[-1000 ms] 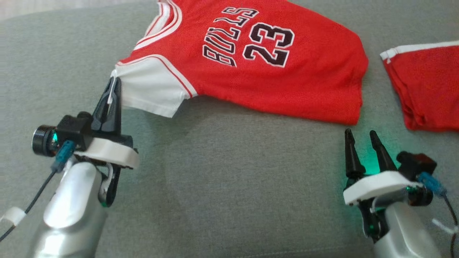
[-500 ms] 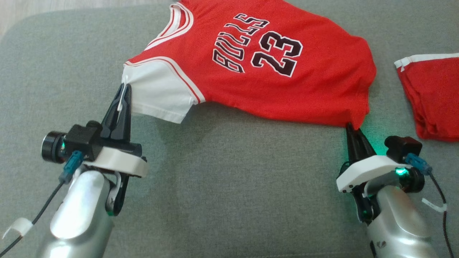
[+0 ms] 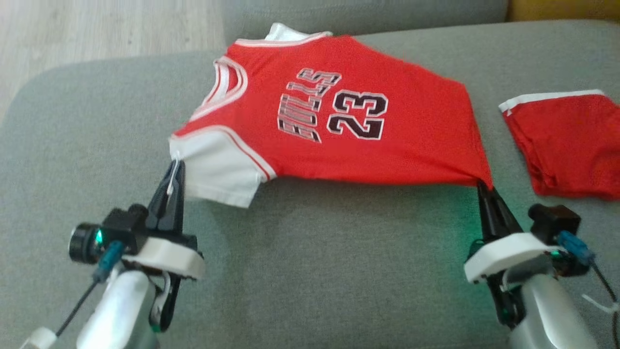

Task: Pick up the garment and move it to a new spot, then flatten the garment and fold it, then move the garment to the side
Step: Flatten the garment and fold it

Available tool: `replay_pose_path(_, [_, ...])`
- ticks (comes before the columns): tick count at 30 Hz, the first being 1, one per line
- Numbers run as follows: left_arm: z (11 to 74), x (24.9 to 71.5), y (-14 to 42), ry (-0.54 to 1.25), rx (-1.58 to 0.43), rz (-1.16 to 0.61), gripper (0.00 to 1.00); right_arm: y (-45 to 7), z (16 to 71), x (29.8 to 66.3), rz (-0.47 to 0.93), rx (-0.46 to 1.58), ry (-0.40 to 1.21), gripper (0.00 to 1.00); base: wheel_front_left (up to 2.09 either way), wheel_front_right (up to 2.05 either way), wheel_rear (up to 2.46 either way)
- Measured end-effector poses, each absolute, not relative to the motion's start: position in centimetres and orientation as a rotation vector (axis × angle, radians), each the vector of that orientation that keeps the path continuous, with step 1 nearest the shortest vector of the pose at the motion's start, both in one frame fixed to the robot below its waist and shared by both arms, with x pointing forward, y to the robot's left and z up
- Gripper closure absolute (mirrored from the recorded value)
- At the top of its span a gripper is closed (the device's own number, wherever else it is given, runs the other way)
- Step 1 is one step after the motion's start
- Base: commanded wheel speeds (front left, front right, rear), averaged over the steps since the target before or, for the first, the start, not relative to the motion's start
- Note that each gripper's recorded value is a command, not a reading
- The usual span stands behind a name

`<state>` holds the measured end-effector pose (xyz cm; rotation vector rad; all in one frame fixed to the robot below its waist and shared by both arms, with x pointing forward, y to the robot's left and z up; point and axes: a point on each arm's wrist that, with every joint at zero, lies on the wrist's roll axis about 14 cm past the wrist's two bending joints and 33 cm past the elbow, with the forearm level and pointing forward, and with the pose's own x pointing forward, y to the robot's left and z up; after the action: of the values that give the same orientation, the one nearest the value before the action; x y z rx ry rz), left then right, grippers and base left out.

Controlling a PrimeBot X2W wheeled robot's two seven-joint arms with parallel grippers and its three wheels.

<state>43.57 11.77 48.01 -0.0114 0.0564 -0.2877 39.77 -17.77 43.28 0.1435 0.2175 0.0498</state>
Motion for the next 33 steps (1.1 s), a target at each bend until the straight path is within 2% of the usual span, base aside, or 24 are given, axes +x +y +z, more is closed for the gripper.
replay_pose_path(6, [47.6, 41.0, 10.9, 0.072, -0.026, -0.309, 1.0, -20.3, 44.3, 37.0, -0.012, 0.107, 0.289, 1.0, 0.0, 0.0, 0.0])
replay_pose_path(15, [46.7, 38.8, 10.4, 0.109, -0.049, -0.31, 1.0, -20.4, 44.0, 34.7, -0.01, 0.086, 0.411, 1.0, 0.0, 0.0, 0.0])
replay_pose_path(16, [46.4, 38.6, 10.4, 0.119, -0.047, -0.308, 1.0, -20.4, 43.9, 34.7, -0.01, 0.089, 0.424, 0.96, 0.0, 0.0, 0.0])
replay_pose_path(17, [46.1, 38.4, 10.4, 0.13, -0.046, -0.307, 1.0, -20.5, 43.8, 34.7, -0.012, 0.089, 0.428, 0.0, 0.0, 0.0, 0.0])
replay_pose_path(18, [45.8, 38.2, 10.5, 0.144, -0.045, -0.306, 1.0, -20.7, 43.7, 34.8, -0.019, 0.087, 0.43, 0.0, 0.0, 0.0, 0.0])
replay_pose_path(19, [45.6, 38.1, 10.6, 0.149, -0.043, -0.304, 0.61, -20.9, 43.6, 34.8, -0.026, 0.085, 0.434, 0.0, 0.0, 0.0, 0.0])
replay_pose_path(20, [45.5, 38.1, 10.7, 0.151, -0.04, -0.3, 0.16, -21.0, 43.5, 34.8, -0.028, 0.073, 0.436, 0.0, 0.0, 0.0, 0.0])
replay_pose_path(21, [45.5, 38.2, 10.8, 0.152, -0.038, -0.291, 0.0, -21.1, 43.5, 34.9, -0.03, 0.065, 0.431, 0.0, 0.0, 0.0, 0.0])
replay_pose_path(24, [45.5, 38.3, 11.1, 0.142, -0.035, -0.276, 0.0, -21.0, 44.3, 35.6, -0.027, 0.06, 0.366, 0.0, 0.0, 0.0, 0.0])
replay_pose_path(30, [48.0, 39.4, 10.3, 0.04, -0.028, -0.299, 0.0, -19.7, 48.3, 37.9, 0.013, 0.072, 0.124, 0.0, 0.0, 0.0, 0.0])
replay_pose_path(33, [49.0, 40.1, 9.6, 0.004, -0.034, -0.314, 0.0, -19.8, 48.9, 38.5, 0.008, 0.081, 0.072, 0.0, 0.0, 0.0, 0.0])
